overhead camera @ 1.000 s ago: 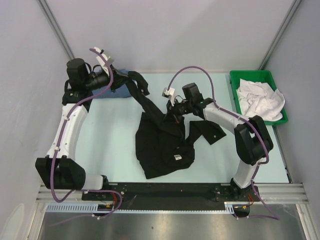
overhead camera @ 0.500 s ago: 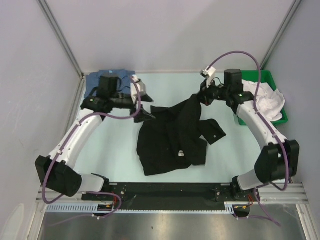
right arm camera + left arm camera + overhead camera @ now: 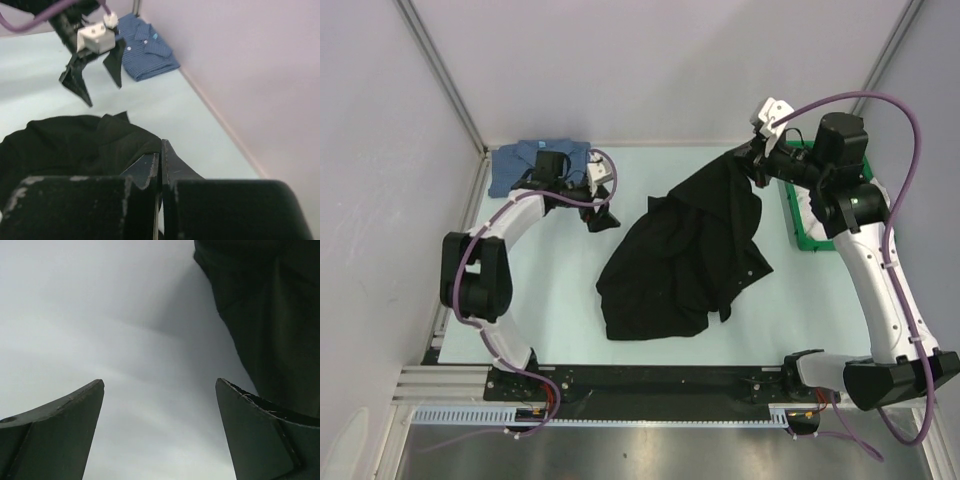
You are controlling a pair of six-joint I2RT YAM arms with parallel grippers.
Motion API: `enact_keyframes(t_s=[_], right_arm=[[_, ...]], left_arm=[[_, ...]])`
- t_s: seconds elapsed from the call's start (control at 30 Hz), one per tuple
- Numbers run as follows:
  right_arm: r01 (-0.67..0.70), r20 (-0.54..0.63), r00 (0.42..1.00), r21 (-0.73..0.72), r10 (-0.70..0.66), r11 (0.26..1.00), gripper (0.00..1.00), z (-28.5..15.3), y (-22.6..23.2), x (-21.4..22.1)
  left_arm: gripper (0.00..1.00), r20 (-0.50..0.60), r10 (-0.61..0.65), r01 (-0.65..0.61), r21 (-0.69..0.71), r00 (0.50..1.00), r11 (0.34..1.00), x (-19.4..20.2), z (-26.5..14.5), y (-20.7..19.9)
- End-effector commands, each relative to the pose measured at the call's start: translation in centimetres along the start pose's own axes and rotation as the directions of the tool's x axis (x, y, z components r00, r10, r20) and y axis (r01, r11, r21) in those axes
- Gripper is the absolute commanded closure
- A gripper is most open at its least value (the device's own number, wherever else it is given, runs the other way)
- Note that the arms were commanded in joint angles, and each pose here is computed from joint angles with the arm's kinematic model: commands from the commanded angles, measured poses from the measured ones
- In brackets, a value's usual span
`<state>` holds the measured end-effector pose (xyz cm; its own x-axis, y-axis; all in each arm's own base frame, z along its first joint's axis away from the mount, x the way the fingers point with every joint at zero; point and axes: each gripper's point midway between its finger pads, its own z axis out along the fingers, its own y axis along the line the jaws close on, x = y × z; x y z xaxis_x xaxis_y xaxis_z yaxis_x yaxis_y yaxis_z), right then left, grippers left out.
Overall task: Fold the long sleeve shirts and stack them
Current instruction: Flatten the shirt out
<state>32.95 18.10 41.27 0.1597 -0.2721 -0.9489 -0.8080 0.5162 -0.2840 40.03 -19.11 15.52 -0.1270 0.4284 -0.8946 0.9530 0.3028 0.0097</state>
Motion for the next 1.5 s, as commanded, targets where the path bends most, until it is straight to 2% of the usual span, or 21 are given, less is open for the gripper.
enact_keyframes(t_s=[0.0,0.2,0.37,0.43,0.47,0.5,0.57,0.6,0.63,0.67,0.73,0.83,0.97,1.0,1.07,1.1,1.23,1.27,1.3,1.37,1.47], right_arm=[[0.036,0.031,0.999,0.065,-0.038,0.997,1.0,-0.4,-1.6,-2.3],[0.013,0.063,0.998,0.056,-0.017,0.998,1.0,1.9,-2.2,-2.7],[0.008,0.123,0.992,0.018,-0.01,1.0,1.0,5.2,-1.2,-4.7],[-0.003,0.141,0.99,0.003,0.002,1.0,1.0,6.8,-1.1,-5.1],[-0.004,0.159,0.987,-0.026,0.008,1.0,1.0,7.7,-0.1,-5.9],[0.001,0.174,0.985,-0.027,0.003,1.0,1.0,8.4,-0.1,-6.6],[-0.009,0.209,0.978,-0.052,0.019,0.999,1.0,9.2,0.7,-8.1],[0.009,0.258,0.966,-0.069,0.01,0.998,1.0,9.5,1.6,-10.2],[-0.001,0.267,0.963,-0.087,0.024,0.996,1.0,10.4,2.0,-10.6],[-0.005,0.283,0.958,-0.099,0.033,0.995,1.0,10.7,2.4,-11.4],[-0.035,0.35,0.934,-0.131,0.08,0.991,1.0,11.1,3.2,-14.4],[-0.102,0.434,0.885,-0.179,0.172,0.979,1.0,10.3,3.5,-18.4],[-0.172,0.466,0.852,-0.183,0.239,0.968,1.0,6.8,2.6,-20.6],[-0.186,0.461,0.853,-0.169,0.244,0.968,1.0,6.0,2.1,-20.4],[-0.202,0.444,0.864,-0.126,0.237,0.971,1.0,4.0,1.4,-19.2],[-0.197,0.438,0.871,-0.104,0.223,0.975,1.0,3.5,1.2,-18.8],[-0.2,0.399,0.892,-0.067,0.21,0.977,1.0,2.9,0.9,-16.9],[-0.205,0.395,0.894,-0.062,0.213,0.977,1.0,2.8,0.8,-16.5],[-0.209,0.395,0.894,-0.057,0.214,0.976,1.0,2.8,0.6,-16.2],[-0.216,0.387,0.896,-0.055,0.22,0.975,1.0,3.0,0.4,-15.9],[-0.218,0.373,0.9,-0.062,0.225,0.974,1.0,3.3,0.5,-15.4]], left_arm=[[0.02,0.108,-0.08,0.052,0.235,0.991,0.971,-2.6,1.8,-4.8],[0.09,0.123,-0.332,0.248,0.443,0.935,0.862,-1.7,1.5,-10.6],[0.11,0.061,-0.361,0.278,0.523,0.931,0.805,-0.6,2.2,-15.8],[0.24,0.03,-0.333,0.281,0.466,0.943,0.839,0.2,3.0,-15.7],[0.31,0.006,-0.372,0.332,0.439,0.928,0.835,0.4,3.1,-15.4],[0.48,0.009,-0.382,0.345,0.411,0.924,0.844,0.4,3.0,-14.6],[0.68,0.047,-0.447,0.407,0.333,0.893,0.85,-0.2,1.1,-11.6],[0.86,0.094,-0.449,0.404,0.302,0.889,0.863,-1.4,-0.5,-10.5],[0.96,0.147,-0.441,0.393,0.27,0.886,0.879,-2.5,-1.9,-9.1],[1.0,0.195,-0.486,0.444,0.225,0.852,0.867,-3.0,-4.5,-7.2],[1.0,0.276,-0.448,0.421,0.153,0.851,0.894,-4.9,-9.0,-6.0],[1.0,0.291,-0.328,0.307,0.117,0.899,0.945,-7.8,-12.3,-8.5],[0.99,0.282,-0.294,0.27,0.119,0.913,0.955,-8.3,-12.3,-11.9],[0.63,0.271,-0.3,0.291,0.073,0.915,0.954,-7.5,-12.1,-11.4],[0.16,0.286,-0.335,0.34,0.035,0.898,0.94,-6.0,-11.3,-10.6],[0.01,0.297,-0.316,0.33,0.002,0.901,0.944,-5.8,-10.9,-9.7],[0.0,0.161,-0.353,0.336,0.125,0.922,0.934,-3.2,-5.1,-12.8],[0.04,0.128,-0.367,0.351,0.13,0.921,0.927,-2.2,-3.8,-12.9],[0.07,0.136,-0.339,0.324,0.121,0.931,0.938,-2.1,-2.9,-12.6],[0.12,0.131,-0.398,0.391,0.081,0.908,0.917,-0.8,-1.7,-11.8],[0.06,0.153,-0.381,0.382,0.022,0.912,0.924,0.0,-1.0,-10.3]])
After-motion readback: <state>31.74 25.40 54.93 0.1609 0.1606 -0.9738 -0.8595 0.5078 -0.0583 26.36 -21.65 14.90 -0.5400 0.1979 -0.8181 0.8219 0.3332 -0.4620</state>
